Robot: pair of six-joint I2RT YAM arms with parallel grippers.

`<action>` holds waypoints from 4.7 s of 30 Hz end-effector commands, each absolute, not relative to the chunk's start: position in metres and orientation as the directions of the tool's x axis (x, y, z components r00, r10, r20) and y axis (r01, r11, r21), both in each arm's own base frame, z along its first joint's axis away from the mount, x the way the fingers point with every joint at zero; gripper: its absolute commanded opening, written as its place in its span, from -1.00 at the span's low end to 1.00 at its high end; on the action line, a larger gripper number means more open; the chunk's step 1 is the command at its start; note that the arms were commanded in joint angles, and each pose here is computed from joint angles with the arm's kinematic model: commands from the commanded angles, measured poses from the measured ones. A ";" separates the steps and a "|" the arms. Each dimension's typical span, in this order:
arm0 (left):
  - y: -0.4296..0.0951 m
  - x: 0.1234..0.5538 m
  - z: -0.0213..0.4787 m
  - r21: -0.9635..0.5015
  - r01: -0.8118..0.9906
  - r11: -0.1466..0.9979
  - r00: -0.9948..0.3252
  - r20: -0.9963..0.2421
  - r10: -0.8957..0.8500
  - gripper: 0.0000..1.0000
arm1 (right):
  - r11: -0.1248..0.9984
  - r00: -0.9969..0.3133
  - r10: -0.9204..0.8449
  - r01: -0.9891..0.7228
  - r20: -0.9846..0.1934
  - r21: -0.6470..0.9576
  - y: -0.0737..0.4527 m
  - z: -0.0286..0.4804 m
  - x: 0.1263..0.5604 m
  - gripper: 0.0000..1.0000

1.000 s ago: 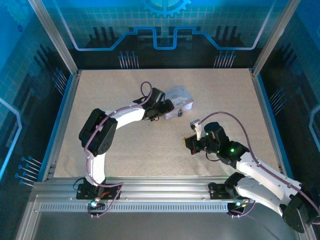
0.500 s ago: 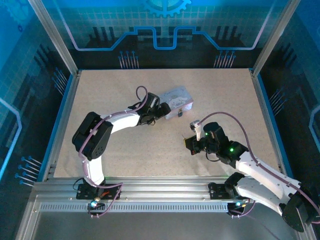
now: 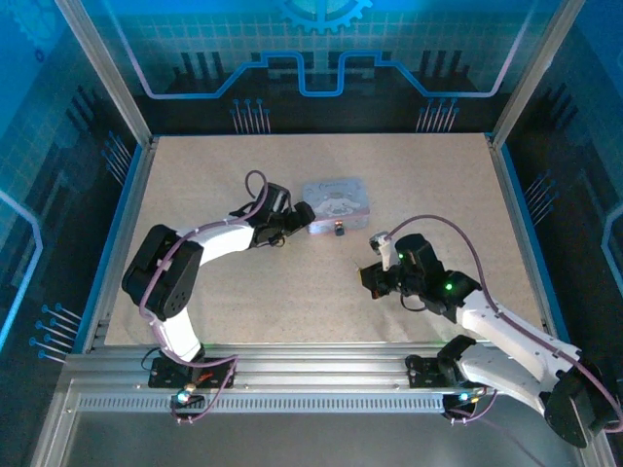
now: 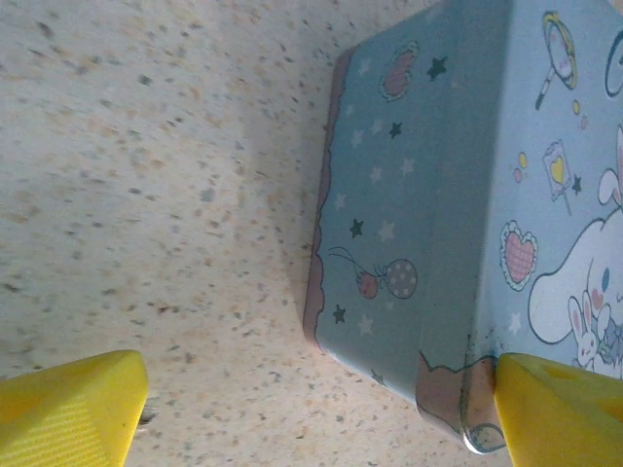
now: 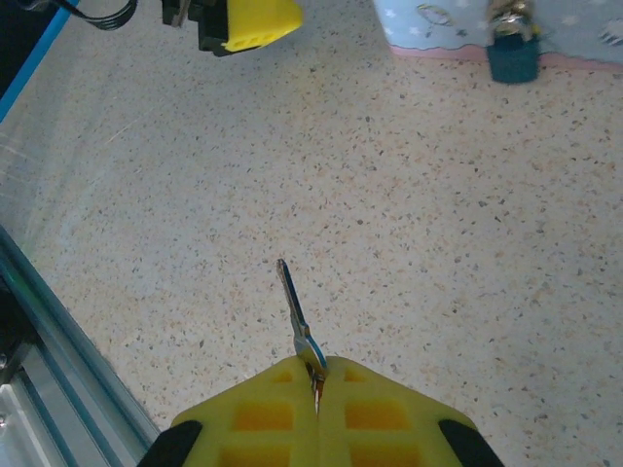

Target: Unlock the padlock with the key

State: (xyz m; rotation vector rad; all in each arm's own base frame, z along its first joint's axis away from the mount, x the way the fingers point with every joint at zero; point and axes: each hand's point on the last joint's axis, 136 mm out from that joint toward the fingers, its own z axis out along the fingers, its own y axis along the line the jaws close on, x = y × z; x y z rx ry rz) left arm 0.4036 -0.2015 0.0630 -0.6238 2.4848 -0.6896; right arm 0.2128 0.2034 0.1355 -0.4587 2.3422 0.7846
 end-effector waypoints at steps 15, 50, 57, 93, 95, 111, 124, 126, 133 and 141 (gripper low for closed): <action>-0.129 0.401 0.041 -0.420 -0.357 0.834 -0.827 -0.273 -0.491 0.86 | 0.699 -0.773 -0.084 -0.495 -0.628 0.516 0.209 0.149 0.221 -1.00; -0.168 0.404 0.129 -0.530 0.115 0.840 -0.774 -0.578 -0.258 0.97 | 0.594 -0.841 -0.002 -0.437 -0.542 0.676 0.272 0.125 0.403 -1.00; -0.170 0.435 0.107 -0.495 0.091 0.864 -0.815 -0.536 -0.222 0.93 | 0.632 -0.870 -0.006 -0.385 -0.493 0.673 0.270 0.102 0.418 -1.00; -0.145 0.359 0.049 -0.467 -0.057 0.882 -0.874 -0.404 -0.270 0.73 | 0.667 -0.942 -0.125 -0.313 -0.312 0.676 0.290 0.050 0.329 -1.00; -0.145 0.360 0.060 -0.472 -0.044 0.880 -0.860 -0.430 -0.274 0.75 | 0.665 -0.940 -0.125 -0.316 -0.317 0.676 0.291 0.050 0.326 -1.00; -0.129 0.331 0.160 -0.463 0.082 0.883 -0.684 -0.670 -0.288 0.85 | 0.674 -0.924 -0.128 -0.348 -0.362 0.651 0.292 0.059 0.337 -1.00; -0.181 0.281 0.116 -0.416 0.253 0.874 -0.707 -0.696 -0.126 0.80 | 0.687 -0.923 -0.139 -0.350 -0.358 0.636 0.290 0.057 0.338 -1.00; -0.187 0.282 0.112 -0.423 0.272 0.865 -0.707 -0.698 -0.119 0.80 | 0.691 -0.924 -0.138 -0.347 -0.356 0.634 0.289 0.057 0.337 -1.00; -0.207 0.286 0.091 -0.418 0.332 0.845 -0.707 -0.703 -0.071 0.78 | 0.692 -0.923 -0.140 -0.351 -0.359 0.631 0.289 0.058 0.337 -1.00; -0.220 0.296 0.078 -0.410 0.369 0.835 -0.697 -0.715 -0.043 0.77 | 0.697 -0.922 -0.149 -0.354 -0.356 0.624 0.287 0.056 0.336 -1.00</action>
